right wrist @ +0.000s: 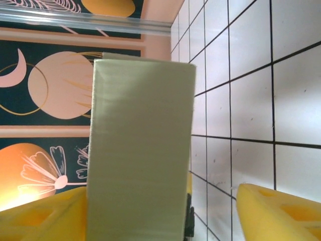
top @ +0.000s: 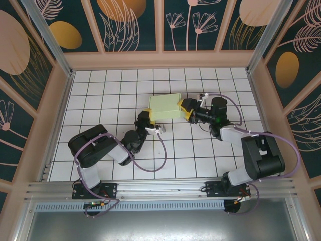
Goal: Fold the paper box
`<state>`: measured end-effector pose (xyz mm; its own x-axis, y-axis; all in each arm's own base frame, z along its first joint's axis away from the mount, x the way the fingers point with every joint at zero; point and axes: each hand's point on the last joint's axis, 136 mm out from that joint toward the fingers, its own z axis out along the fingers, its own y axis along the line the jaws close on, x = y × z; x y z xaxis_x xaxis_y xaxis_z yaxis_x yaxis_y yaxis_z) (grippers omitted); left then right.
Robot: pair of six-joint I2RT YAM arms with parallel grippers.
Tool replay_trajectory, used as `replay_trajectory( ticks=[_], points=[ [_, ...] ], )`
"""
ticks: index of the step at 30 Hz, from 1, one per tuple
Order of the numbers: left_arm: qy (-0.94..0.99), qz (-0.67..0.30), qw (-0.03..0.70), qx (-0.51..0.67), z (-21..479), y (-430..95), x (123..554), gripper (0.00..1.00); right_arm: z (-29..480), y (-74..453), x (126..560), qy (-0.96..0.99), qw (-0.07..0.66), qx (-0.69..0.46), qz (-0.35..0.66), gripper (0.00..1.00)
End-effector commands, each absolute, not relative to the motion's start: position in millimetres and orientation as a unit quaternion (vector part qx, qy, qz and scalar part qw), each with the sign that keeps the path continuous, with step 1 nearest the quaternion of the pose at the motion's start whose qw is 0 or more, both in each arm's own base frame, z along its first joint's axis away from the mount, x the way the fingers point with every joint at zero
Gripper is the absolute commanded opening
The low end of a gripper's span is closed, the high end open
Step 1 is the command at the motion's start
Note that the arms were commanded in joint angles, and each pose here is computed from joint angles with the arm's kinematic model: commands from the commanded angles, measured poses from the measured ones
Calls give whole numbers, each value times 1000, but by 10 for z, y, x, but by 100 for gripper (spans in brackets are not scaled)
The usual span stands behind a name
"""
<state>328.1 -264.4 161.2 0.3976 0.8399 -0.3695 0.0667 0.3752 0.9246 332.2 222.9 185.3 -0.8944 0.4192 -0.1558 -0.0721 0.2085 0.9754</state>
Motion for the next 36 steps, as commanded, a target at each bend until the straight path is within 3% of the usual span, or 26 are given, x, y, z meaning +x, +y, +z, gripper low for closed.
replay_trajectory(
  ticks=[1, 13, 20, 30, 36],
  points=[
    [481, 242, 724, 431, 1908, -2623, 3232, 34, 1947, 2018, 3363, 755, 256, 122, 591, 79],
    [612, 54, 640, 462, 1568, -2855, 3112, 35, 2176, 1465, 3228, 793, 426, 54, 432, 77],
    [681, -46, 573, 454, 1513, -2964, 2959, 34, 2173, 1345, 3173, 816, 439, 31, 375, 77],
    [724, -77, 425, 539, 1352, -3026, 2690, 33, 2298, 1381, 3065, 815, 460, -41, 350, 77],
    [738, -97, 320, 587, 1132, -2907, 2625, 34, 2539, 1198, 3036, 823, 498, -79, 261, 77]
  ],
)
